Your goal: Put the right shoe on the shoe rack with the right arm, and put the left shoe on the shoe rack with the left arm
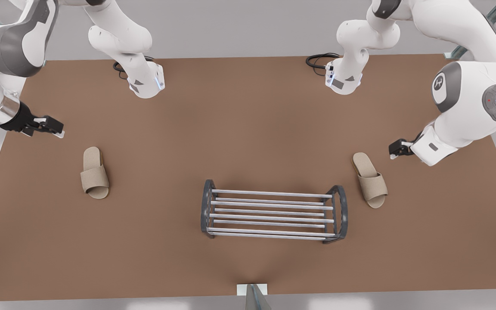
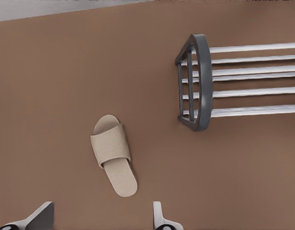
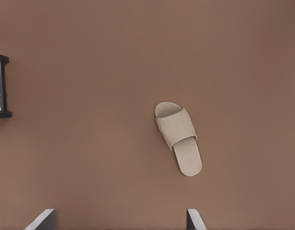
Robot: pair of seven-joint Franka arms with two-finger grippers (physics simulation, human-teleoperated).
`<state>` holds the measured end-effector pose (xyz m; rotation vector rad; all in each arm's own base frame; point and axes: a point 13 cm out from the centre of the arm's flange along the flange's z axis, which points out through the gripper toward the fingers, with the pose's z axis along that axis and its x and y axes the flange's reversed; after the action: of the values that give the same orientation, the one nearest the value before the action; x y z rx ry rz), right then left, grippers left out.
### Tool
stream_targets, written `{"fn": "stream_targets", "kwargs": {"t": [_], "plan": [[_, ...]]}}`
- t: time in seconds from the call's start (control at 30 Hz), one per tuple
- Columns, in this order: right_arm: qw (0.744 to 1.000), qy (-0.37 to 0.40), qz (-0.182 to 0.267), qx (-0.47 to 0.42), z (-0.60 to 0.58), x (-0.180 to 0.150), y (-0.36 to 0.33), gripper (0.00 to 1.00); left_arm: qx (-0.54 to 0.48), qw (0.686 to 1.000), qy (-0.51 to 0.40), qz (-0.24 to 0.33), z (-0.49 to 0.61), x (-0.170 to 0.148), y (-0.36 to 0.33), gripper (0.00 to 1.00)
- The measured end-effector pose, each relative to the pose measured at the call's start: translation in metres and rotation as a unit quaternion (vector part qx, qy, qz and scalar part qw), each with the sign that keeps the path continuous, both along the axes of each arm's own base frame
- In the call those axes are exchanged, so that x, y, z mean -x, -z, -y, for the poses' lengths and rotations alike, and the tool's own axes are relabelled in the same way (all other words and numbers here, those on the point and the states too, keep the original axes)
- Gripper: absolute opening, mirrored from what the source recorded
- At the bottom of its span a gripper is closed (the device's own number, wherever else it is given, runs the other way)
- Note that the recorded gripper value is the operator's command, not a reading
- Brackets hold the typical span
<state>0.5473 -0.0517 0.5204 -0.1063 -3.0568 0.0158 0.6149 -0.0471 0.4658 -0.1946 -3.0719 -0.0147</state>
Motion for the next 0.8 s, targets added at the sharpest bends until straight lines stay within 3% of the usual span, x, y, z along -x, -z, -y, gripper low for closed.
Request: {"fn": "stream_targets", "kwargs": {"t": [0.13, 0.3, 0.37, 0.43, 0.53, 0.67, 0.8], "plan": [[1.000, 0.001, -0.009, -0.001, 0.005, -0.030, 0.036, 1.00, -0.001, 1.000, -0.006, 0.005, -0.006, -0.005, 0.008, 1.00], [0.999, -0.009, -0.037, -0.009, -0.007, 0.040, 0.142, 1.00, 0.009, 0.998, -0.056, 0.005, -0.062, 0.058, 0.143, 1.00], [1.000, -0.015, 0.001, -0.006, -0.009, 0.035, 0.184, 1.00, 0.011, 0.996, -0.084, 0.026, -0.089, 0.077, 0.220, 1.00], [0.999, -0.020, 0.024, -0.005, -0.014, 0.055, 0.270, 1.00, 0.005, 0.993, -0.102, 0.067, -0.112, 0.087, 0.278, 1.00], [0.995, -0.028, 0.096, 0.002, -0.018, 0.070, 0.342, 1.00, -0.006, 0.986, -0.076, 0.146, -0.106, 0.074, 0.316, 1.00], [0.976, -0.033, 0.215, 0.015, -0.014, 0.042, 0.335, 1.00, -0.026, 0.968, -0.044, 0.247, -0.114, 0.048, 0.321, 1.00], [0.959, -0.033, 0.281, 0.024, -0.008, 0.021, 0.321, 1.00, -0.048, 0.948, -0.031, 0.312, -0.139, 0.041, 0.303, 1.00]]}}
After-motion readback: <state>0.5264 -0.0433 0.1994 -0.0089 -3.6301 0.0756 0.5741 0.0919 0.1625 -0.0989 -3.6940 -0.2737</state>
